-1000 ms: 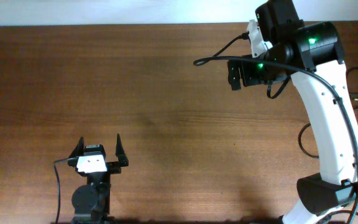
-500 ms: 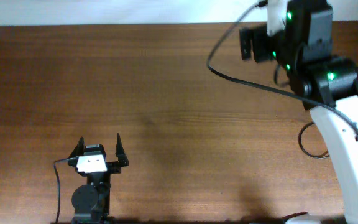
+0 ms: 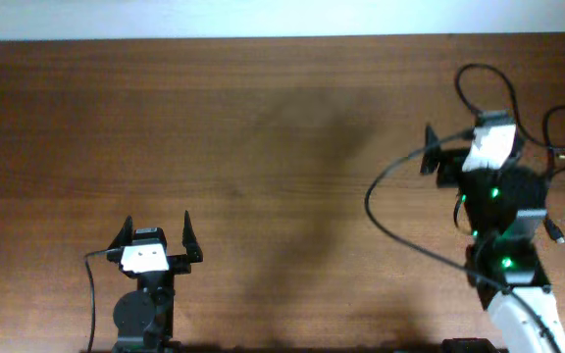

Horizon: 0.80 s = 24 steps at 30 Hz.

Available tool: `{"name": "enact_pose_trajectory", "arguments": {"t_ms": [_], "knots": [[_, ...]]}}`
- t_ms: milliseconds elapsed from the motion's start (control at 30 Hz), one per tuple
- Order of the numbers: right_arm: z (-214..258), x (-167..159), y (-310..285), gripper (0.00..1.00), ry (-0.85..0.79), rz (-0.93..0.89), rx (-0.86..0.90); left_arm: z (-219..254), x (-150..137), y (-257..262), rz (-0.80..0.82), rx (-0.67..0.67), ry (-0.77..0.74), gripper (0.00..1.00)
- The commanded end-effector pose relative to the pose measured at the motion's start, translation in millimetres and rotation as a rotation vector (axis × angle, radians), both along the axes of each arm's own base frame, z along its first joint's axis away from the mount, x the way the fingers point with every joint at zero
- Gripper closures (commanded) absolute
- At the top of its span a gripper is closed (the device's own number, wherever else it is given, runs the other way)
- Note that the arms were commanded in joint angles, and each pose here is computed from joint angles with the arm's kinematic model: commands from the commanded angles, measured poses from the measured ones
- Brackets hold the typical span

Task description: Untangle cables

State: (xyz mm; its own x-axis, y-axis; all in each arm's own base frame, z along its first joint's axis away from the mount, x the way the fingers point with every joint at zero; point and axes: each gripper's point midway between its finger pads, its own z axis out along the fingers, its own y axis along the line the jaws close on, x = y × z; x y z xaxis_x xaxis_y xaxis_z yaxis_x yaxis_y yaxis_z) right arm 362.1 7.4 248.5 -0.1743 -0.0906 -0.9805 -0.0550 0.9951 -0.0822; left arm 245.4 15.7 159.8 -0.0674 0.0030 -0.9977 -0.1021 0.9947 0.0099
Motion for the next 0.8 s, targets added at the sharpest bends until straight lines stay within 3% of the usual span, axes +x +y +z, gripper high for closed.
{"name": "enact_pose_trajectory", "arguments": {"t_ms": [0, 300, 400, 567, 700, 767], "knots": [[-6.0, -20.5, 0.2, 0.01, -0.095, 0.008, -0.005, -0.9, -0.4, 1.6, 0.006, 0.014, 0.003, 0.01], [-5.2, -73.6, -15.8, 0.01, -0.305, -0.062, 0.092, -0.9, -0.4, 1.6, 0.006, 0.014, 0.003, 0.01], [-24.8, -91.3, -13.0, 0.01, -0.333, -0.048, 0.093, -0.9, -0.4, 1.6, 0.006, 0.014, 0.003, 0.01], [-52.6, -106.0, -10.7, 0.01, -0.253, -0.044, 0.098, -0.9, -0.4, 1.5, 0.005, 0.014, 0.003, 0.01], [-95.1, -115.8, -10.3, 0.01, -0.089, -0.053, 0.101, -0.9, -0.4, 1.7, 0.006, 0.014, 0.003, 0.01], [-91.7, -116.1, -9.7, 0.01, -0.103, -0.048, 0.101, -0.9, -0.4, 1.6, 0.006, 0.014, 0.003, 0.01]]}}
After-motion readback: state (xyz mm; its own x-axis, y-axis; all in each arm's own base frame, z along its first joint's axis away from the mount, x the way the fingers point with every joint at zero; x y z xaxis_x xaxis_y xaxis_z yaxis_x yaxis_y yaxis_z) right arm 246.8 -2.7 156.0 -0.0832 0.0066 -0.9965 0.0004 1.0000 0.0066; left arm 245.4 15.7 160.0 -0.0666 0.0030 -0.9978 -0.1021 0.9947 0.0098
